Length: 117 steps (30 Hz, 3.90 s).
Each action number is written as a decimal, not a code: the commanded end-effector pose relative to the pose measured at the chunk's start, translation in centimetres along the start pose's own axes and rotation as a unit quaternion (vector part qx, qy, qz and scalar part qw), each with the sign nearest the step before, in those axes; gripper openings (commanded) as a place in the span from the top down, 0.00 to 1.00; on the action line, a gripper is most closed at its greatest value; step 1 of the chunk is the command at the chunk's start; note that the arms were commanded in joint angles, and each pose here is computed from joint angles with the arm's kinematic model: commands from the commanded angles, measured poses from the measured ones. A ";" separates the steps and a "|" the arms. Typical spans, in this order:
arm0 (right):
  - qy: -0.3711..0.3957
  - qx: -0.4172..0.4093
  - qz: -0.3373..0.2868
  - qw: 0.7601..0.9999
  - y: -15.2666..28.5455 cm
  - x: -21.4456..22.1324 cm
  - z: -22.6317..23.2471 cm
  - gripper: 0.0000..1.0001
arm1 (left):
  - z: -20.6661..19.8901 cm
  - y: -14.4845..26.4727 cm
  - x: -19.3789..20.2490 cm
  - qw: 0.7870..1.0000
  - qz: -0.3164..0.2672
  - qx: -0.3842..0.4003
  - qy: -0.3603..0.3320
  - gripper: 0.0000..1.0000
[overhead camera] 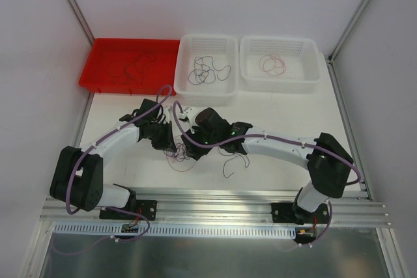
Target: Untangle the cables
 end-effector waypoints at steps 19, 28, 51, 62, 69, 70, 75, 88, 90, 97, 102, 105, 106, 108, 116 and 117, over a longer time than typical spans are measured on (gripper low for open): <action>0.069 -0.084 0.022 0.994 -5.0 -0.7 1.9 0.48 | -1.7 0.6 -0.9 0.998 -0.003 0.051 -0.032 1.00; 0.063 -0.092 0.039 0.993 -5.0 0.8 1.6 0.71 | -1.5 0.4 -0.8 0.999 -0.001 0.043 -0.029 1.00; 0.070 -0.004 -0.241 0.968 19.7 -6.0 0.9 0.99 | 0.2 0.4 -0.7 0.999 -0.003 -0.031 -0.020 1.00; -0.025 0.087 -0.454 0.886 33.2 -4.8 -1.4 0.99 | 0.8 0.3 -0.4 0.998 0.004 -0.056 -0.017 1.00; -0.070 0.145 -0.497 0.853 37.5 -2.4 -3.3 0.99 | 1.9 0.5 -0.4 0.994 0.005 -0.106 -0.013 1.00; -0.074 0.157 -0.496 0.851 37.8 -2.2 -3.5 0.99 | 2.1 0.6 -0.5 0.993 0.003 -0.114 -0.012 1.00; -0.079 0.166 -0.488 0.853 37.8 -1.7 -3.8 0.99 | 2.5 1.3 -0.7 0.989 -0.011 -0.144 -0.013 1.00; -0.048 0.145 -0.359 0.921 30.5 -2.9 -2.9 0.99 | 0.7 4.8 -1.9 0.983 -0.131 -0.106 -0.078 0.15; -0.045 0.136 -0.325 0.935 28.4 -3.2 -2.6 0.99 | -0.4 6.2 -2.3 0.979 -0.163 -0.082 -0.092 0.11; -0.031 0.020 -0.243 0.969 22.8 -3.6 0.0 0.99 | -4.9 11.8 -2.7 0.948 -0.276 -0.002 -0.160 0.05; -0.014 -0.065 -0.206 0.976 21.0 -3.7 2.0 0.99 | -9.0 15.7 -2.1 0.905 -0.343 0.085 -0.236 0.03; -0.010 -0.098 -0.194 0.976 20.2 -3.7 2.8 0.99 | -11.1 16.7 -1.6 0.880 -0.366 0.141 -0.270 0.03; -0.009 -0.103 -0.188 0.977 19.7 -3.7 2.8 0.99 | -11.6 16.9 -1.5 0.873 -0.370 0.153 -0.277 0.03; -0.017 -0.122 -0.181 0.976 19.3 -3.7 3.3 0.99 | -12.6 17.1 -1.4 0.861 -0.376 0.178 -0.292 0.02; -0.017 -0.155 -0.169 0.973 18.3 -3.8 4.1 0.99 | -16.4 15.6 -0.6 0.830 -0.348 0.223 -0.375 0.05; -0.016 -0.161 -0.168 0.973 18.3 -3.7 4.2 0.99 | -16.6 15.3 -0.6 0.829 -0.346 0.222 -0.379 0.06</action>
Point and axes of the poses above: each gripper's point midway between its finger pads, its own y axis back along the fingers, its own z axis along the line the jaws close on, x = y × z, the point moved 6 cm from there along y, back along the fingers, and after that the axes turned 8 degrees about -y, right-handed, at the moved point
